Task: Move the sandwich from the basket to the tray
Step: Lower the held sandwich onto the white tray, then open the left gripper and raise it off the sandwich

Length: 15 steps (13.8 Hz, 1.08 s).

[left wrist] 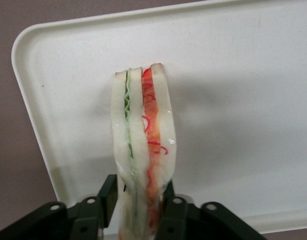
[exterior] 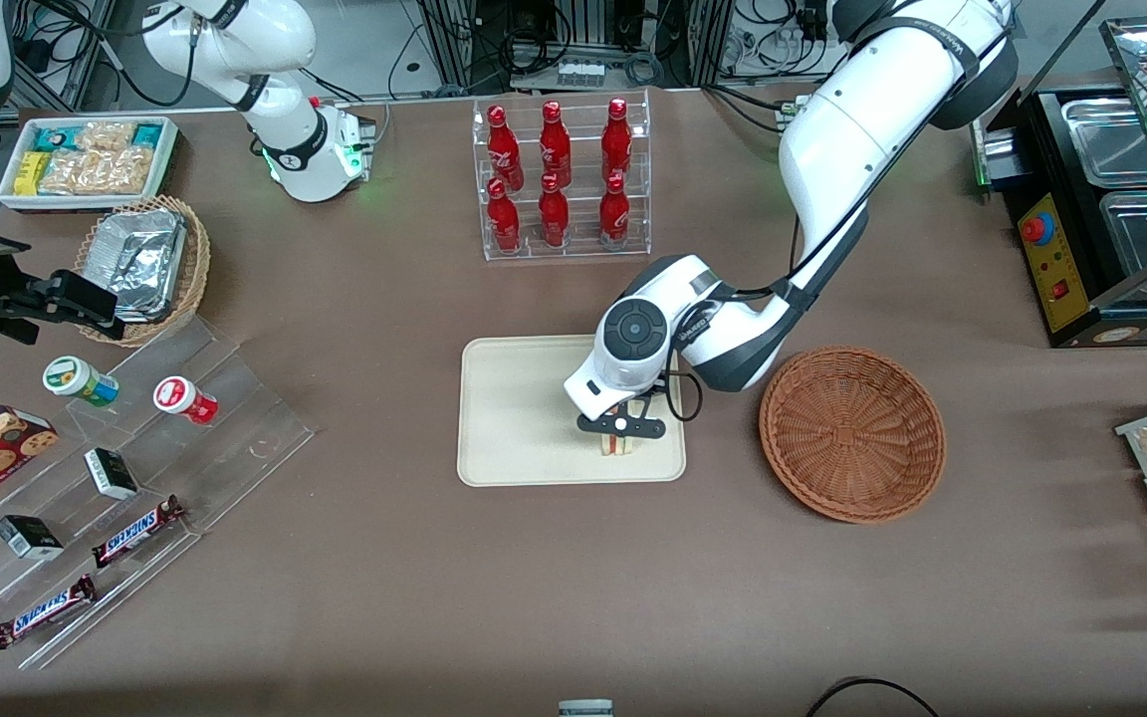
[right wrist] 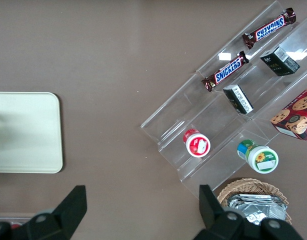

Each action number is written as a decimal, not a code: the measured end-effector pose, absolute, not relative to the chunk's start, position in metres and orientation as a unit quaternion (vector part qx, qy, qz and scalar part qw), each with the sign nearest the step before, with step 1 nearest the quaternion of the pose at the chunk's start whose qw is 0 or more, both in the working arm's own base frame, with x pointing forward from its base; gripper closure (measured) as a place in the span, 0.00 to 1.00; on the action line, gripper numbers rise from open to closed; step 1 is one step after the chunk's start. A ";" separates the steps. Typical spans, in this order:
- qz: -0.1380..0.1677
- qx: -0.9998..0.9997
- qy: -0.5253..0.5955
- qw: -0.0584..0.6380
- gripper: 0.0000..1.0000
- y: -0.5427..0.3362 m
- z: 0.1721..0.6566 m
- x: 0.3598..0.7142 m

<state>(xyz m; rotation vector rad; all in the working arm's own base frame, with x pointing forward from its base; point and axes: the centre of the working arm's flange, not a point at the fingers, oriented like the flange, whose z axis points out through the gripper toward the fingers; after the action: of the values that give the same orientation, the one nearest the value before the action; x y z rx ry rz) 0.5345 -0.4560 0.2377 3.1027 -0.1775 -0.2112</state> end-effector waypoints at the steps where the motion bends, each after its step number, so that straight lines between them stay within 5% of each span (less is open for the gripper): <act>1: -0.068 0.996 -0.057 0.014 0.40 -0.456 0.238 0.535; 5: -0.065 0.996 -0.055 0.015 0.01 -0.456 0.241 0.537; 15: -0.037 0.999 0.003 0.017 0.00 -0.455 0.294 0.555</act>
<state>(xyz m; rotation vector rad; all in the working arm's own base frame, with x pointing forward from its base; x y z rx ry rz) 0.5546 -0.4546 0.2941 3.1059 0.0085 -0.1158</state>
